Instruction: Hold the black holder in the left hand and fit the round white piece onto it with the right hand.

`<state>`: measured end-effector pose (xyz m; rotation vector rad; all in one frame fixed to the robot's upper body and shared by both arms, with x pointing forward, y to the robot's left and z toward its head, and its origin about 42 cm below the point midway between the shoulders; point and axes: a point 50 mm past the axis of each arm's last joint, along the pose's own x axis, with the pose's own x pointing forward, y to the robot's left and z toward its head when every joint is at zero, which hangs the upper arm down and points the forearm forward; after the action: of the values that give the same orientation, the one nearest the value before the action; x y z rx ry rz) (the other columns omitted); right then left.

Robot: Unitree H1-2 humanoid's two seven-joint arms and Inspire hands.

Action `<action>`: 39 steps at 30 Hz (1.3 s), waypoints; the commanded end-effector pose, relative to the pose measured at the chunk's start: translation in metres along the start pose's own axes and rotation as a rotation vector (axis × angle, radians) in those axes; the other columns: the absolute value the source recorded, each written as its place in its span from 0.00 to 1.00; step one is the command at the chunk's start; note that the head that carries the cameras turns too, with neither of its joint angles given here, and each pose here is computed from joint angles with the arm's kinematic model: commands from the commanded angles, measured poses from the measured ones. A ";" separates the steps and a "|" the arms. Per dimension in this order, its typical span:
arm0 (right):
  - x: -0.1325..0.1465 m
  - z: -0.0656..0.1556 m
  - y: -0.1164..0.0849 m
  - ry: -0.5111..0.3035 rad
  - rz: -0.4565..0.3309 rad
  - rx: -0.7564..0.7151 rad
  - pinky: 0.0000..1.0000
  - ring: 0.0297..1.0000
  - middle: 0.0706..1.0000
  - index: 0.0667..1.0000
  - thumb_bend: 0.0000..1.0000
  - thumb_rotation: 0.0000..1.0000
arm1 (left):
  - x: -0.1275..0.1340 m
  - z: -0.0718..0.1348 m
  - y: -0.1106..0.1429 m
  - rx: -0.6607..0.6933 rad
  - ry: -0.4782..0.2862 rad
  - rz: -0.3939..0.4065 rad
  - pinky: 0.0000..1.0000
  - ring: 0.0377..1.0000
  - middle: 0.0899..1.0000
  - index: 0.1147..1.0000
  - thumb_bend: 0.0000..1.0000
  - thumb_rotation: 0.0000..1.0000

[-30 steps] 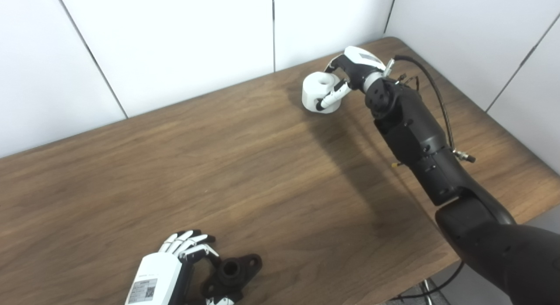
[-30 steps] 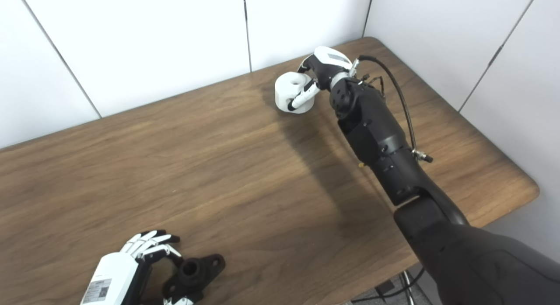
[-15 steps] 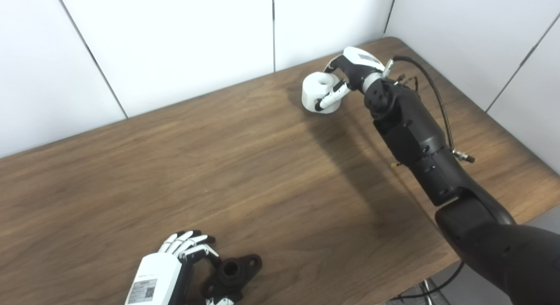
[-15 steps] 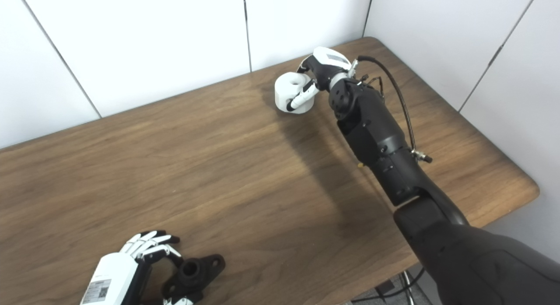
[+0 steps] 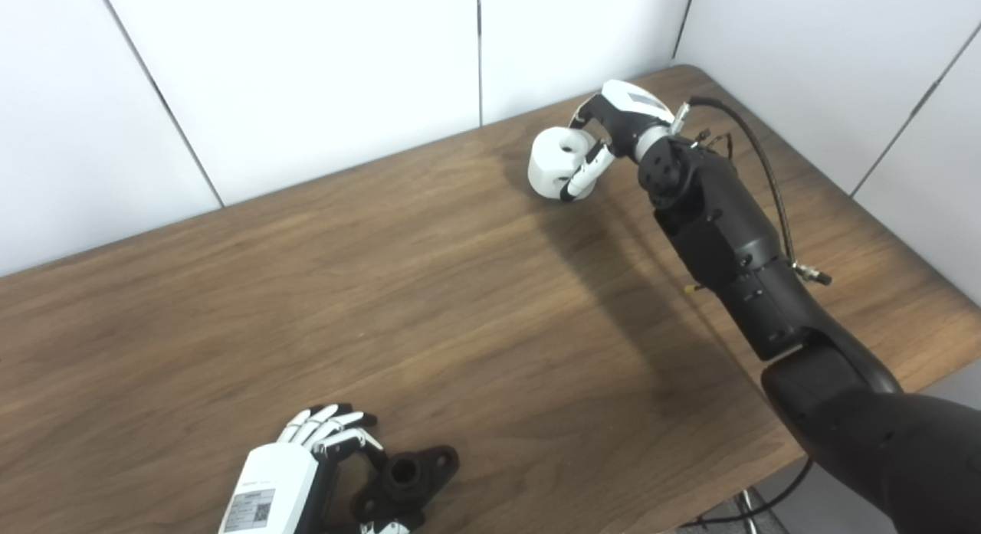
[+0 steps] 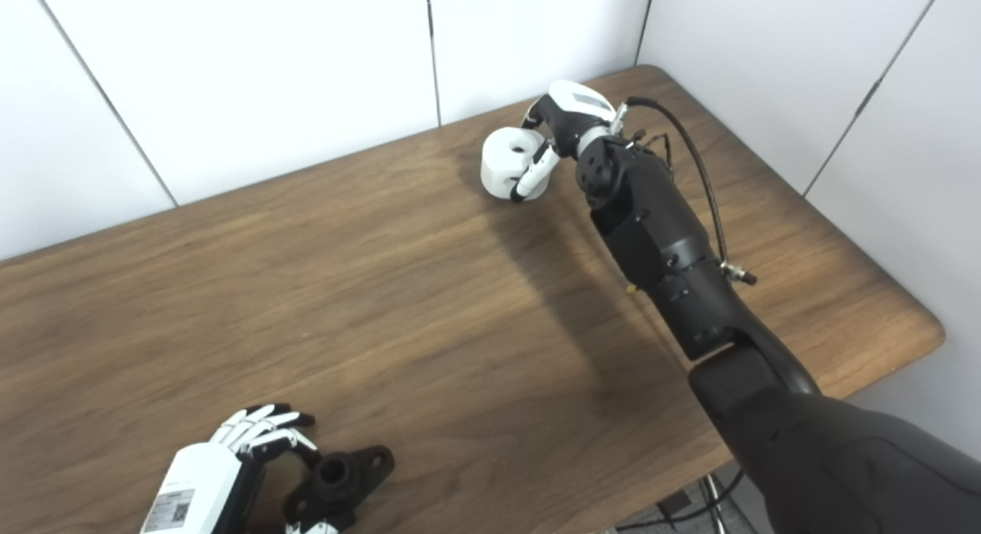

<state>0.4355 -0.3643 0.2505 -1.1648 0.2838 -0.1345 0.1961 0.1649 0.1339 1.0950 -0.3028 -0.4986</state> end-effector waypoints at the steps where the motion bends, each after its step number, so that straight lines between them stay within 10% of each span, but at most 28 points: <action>1: 0.001 0.012 -0.031 -0.032 -0.094 0.007 0.86 0.91 0.81 0.45 0.52 0.15 | -0.009 -0.005 -0.004 0.021 0.026 -0.043 0.89 0.84 0.73 0.42 0.52 0.05; 17: 0.000 0.011 -0.032 -0.052 -0.108 0.028 0.83 0.87 0.78 0.45 0.52 0.14 | -0.006 -0.004 -0.005 0.021 0.024 -0.040 0.89 0.84 0.73 0.42 0.52 0.05; 39: -0.076 0.068 -0.058 -0.366 -0.016 -0.121 0.85 0.87 0.75 0.45 0.53 0.14 | 0.020 0.004 -0.018 0.035 0.056 -0.048 0.90 0.84 0.75 0.42 0.52 0.05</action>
<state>0.3898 -0.3067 0.3152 -1.2584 0.0187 0.1275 0.2048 0.1462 0.1324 1.0985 -0.3120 -0.4811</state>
